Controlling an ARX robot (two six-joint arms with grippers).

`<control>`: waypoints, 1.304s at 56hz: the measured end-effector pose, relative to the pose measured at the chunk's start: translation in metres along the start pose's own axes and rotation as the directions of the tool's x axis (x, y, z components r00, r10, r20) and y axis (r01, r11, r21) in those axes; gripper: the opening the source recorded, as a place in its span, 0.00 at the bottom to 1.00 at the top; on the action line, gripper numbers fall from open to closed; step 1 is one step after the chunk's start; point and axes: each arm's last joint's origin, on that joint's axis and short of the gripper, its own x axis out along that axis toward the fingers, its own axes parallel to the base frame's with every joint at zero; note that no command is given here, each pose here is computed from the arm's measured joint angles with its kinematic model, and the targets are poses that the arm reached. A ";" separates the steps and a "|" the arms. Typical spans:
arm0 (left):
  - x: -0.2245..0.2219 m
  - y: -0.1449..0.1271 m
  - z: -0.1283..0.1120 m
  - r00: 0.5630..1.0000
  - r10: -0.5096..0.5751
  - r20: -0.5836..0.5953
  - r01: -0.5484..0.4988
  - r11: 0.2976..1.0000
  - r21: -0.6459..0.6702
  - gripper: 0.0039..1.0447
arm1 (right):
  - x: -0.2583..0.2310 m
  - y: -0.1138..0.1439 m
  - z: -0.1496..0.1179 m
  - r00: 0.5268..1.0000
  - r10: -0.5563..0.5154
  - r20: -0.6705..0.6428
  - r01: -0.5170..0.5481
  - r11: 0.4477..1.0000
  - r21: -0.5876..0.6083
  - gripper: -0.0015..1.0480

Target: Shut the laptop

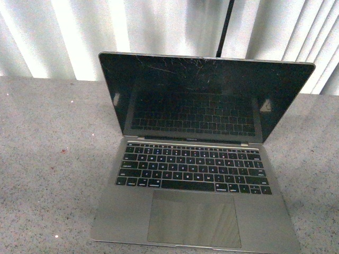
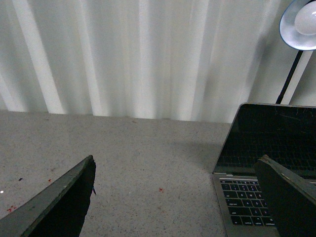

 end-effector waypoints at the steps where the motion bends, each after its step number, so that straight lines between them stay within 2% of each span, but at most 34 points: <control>1: 0.000 0.000 0.000 1.000 0.000 0.000 0.000 1.000 0.000 0.94 | 0.000 0.000 0.000 1.000 0.000 0.000 0.000 1.000 0.000 0.93; 73: 0.000 0.000 0.000 1.000 0.000 0.000 0.000 1.000 0.000 0.94 | 0.000 0.000 0.000 1.000 0.000 0.000 0.000 1.000 0.000 0.93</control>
